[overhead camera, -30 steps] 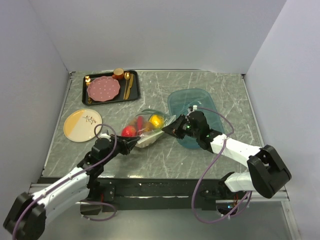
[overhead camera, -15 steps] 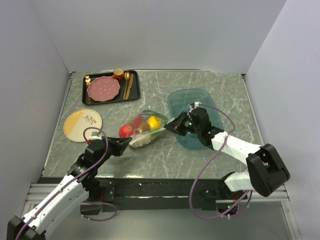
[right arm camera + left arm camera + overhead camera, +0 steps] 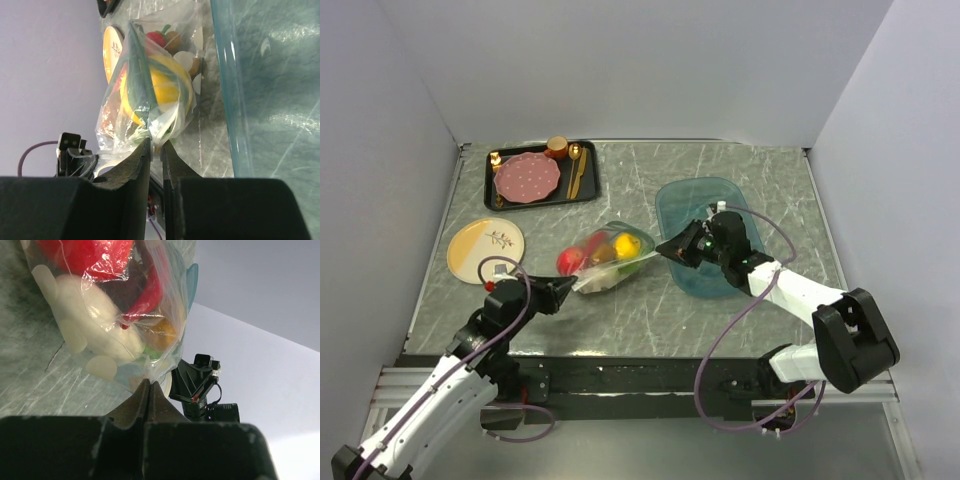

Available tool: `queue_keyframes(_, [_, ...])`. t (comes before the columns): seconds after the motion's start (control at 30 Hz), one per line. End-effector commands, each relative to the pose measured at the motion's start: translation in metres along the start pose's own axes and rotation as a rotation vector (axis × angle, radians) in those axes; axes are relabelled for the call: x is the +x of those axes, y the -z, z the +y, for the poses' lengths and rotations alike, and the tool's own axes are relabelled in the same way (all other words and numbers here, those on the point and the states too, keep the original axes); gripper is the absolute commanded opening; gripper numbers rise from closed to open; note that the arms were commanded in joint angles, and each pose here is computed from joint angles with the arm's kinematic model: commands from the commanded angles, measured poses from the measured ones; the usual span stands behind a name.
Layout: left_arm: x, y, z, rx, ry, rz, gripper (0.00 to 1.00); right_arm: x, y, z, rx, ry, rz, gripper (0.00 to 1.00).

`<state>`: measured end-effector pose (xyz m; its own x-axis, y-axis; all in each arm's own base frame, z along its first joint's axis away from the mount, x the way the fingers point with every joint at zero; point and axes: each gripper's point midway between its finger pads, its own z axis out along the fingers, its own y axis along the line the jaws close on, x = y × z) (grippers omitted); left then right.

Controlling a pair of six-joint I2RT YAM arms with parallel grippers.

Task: Place the food in the zip-top bag and seal the zipper
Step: Zip the zipper food storage bag at the center of the board.

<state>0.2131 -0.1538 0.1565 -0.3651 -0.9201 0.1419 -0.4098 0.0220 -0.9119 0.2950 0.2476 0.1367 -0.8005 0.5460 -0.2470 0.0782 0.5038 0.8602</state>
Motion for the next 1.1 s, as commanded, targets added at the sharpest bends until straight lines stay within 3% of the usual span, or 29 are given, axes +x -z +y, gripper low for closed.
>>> queue_keyframes(0.0, [-0.028, 0.007, -0.008, 0.022, 0.003, -0.148, 0.01, -0.045, 0.003, -0.010, 0.052, 0.030, -0.148, 0.03])
queue_keyframes(0.9, [-0.041, 0.020, -0.006, 0.002, -0.004, -0.217, 0.01, -0.061, 0.006, -0.025, 0.080, 0.089, -0.139, 0.03])
queue_keyframes(1.07, [-0.043, 0.025, -0.036, 0.051, -0.138, -0.248, 0.03, -0.059, 0.006, -0.012, 0.017, 0.136, -0.112, 0.10])
